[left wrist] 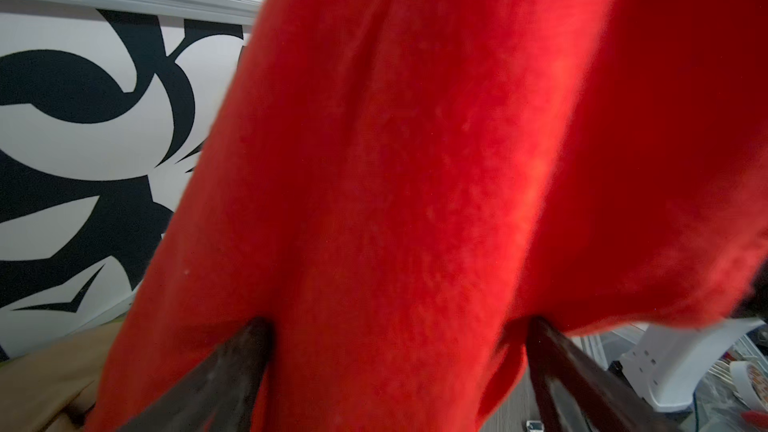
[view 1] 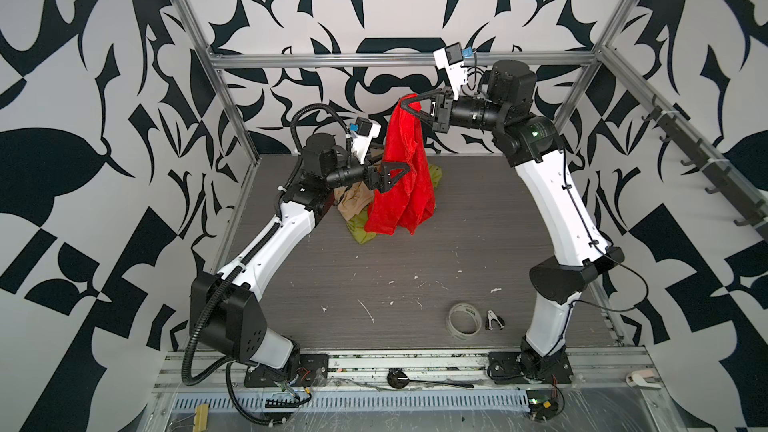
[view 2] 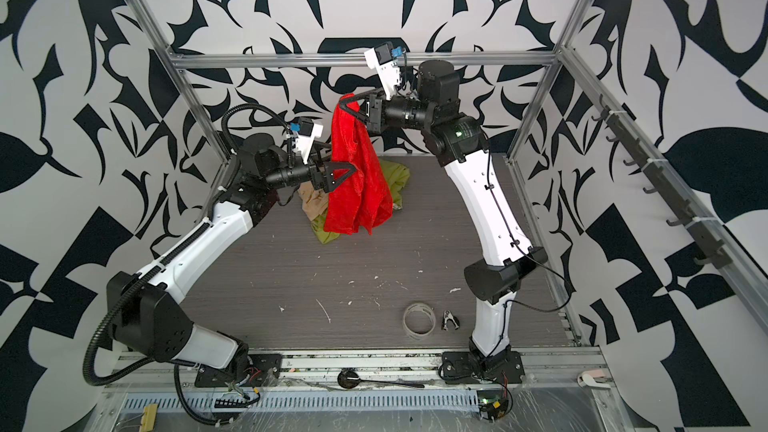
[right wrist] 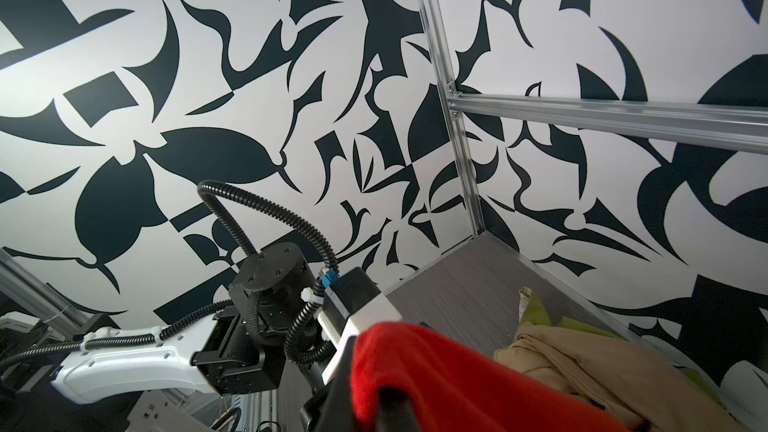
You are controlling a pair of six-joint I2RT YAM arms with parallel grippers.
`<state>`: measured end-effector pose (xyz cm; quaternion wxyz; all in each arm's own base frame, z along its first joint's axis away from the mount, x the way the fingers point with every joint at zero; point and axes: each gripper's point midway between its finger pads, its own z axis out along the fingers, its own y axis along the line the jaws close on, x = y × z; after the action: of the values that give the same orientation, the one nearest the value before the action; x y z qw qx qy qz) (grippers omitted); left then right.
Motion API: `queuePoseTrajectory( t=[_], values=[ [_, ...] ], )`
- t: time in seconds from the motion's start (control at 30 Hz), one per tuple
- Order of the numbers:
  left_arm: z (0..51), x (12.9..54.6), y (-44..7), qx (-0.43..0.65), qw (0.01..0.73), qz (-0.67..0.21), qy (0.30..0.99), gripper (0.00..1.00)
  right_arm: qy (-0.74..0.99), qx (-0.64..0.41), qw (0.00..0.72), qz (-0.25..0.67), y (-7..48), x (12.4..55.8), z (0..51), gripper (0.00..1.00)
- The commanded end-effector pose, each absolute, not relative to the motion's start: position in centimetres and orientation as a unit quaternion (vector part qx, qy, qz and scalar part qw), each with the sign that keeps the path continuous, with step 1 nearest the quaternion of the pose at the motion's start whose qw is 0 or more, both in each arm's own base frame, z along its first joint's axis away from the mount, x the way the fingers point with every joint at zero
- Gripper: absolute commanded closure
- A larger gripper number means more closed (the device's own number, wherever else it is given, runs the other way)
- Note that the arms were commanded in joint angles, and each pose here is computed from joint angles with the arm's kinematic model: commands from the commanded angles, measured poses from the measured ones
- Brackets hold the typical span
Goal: Pick out a specific cloth from the pile
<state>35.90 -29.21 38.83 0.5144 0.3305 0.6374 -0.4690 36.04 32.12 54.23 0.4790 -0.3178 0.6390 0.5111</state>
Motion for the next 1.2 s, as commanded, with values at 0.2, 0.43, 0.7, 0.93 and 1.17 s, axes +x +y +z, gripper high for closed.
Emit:
queuePoseTrajectory(
  t=[0.2, 0.43, 0.7, 0.93, 1.17],
  values=[
    [40.9, 36.0, -30.2, 0.34, 0.524, -0.488, 0.609, 0.26, 0.599, -0.331, 0.51, 0.521, 31.6, 34.7, 57.0, 1.0],
    [41.2, 35.8, -30.4, 0.341, 0.52, -0.498, 0.605, 0.58, 0.602, -0.328, 0.511, 0.518, 31.5, 34.9, 56.6, 1.0],
    [41.5, 35.6, -30.0, 0.336, 0.524, -0.493, 0.608, 0.83, 0.607, -0.322, 0.513, 0.514, 31.0, 35.0, 56.2, 1.0],
    [41.7, 35.4, -29.6, 0.333, 0.529, -0.483, 0.613, 1.0, 0.624, -0.302, 0.52, 0.499, 29.4, 35.9, 54.9, 1.0],
    [41.6, 35.2, -29.1, 0.332, 0.536, -0.465, 0.621, 1.0, 0.645, -0.254, 0.517, 0.502, 26.4, 38.0, 52.6, 1.0]
  ],
)
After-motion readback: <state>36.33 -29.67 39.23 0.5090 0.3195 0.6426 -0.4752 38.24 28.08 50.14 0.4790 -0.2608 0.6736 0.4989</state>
